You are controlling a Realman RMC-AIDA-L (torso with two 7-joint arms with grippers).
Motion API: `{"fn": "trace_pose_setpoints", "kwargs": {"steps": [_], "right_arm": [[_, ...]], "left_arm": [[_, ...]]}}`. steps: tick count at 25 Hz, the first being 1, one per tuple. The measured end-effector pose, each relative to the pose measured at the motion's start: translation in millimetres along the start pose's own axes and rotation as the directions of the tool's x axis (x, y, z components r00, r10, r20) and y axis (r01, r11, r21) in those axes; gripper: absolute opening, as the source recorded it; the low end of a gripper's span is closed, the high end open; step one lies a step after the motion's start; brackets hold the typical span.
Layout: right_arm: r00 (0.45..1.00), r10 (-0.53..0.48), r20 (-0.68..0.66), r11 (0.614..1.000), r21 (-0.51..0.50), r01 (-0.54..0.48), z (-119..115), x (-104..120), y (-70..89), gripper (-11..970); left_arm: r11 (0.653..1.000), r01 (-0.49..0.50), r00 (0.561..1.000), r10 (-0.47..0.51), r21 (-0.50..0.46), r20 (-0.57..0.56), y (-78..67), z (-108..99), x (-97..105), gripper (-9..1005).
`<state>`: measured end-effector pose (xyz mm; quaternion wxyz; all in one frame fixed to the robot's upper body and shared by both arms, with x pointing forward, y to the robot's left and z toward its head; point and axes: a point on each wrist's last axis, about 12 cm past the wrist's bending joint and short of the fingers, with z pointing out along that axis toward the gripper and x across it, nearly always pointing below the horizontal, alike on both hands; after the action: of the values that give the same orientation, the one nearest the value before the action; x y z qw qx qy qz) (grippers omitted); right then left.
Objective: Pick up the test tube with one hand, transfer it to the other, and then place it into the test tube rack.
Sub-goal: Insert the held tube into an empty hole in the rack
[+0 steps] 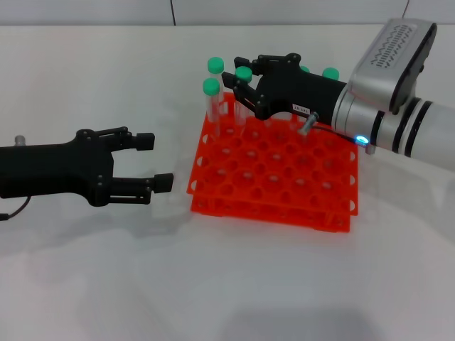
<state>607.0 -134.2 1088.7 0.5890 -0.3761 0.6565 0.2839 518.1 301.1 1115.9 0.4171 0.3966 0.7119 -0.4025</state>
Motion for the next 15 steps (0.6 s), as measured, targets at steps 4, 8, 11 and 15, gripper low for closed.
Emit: {"fn": "trace_pose_setpoints", "kwargs": {"steps": [4,8,11,15], "right_arm": [[1.000,0.002,-0.002,1.000,0.002,-0.002,-0.7,0.8,-0.1,270],[1.000,0.004,-0.003,1.000,0.004,-0.004,-1.5,1.8,0.0,270],[1.000,0.005,-0.002,1.000,0.005,-0.005,-1.7,1.9,0.2,269],[1.000,0.007,0.001,1.000,0.005,-0.007,-1.6,1.4,0.4,269]], "left_arm": [[1.000,0.000,1.000,0.000,0.000,0.000,0.0,0.0,0.0,872],[1.000,0.000,1.000,0.000,0.000,-0.001,0.0,0.0,0.1,873],[1.000,0.001,1.000,-0.001,0.000,-0.001,0.0,0.0,0.1,873],[1.000,0.001,1.000,-0.001,0.000,-0.001,0.0,0.0,0.1,873]]}}
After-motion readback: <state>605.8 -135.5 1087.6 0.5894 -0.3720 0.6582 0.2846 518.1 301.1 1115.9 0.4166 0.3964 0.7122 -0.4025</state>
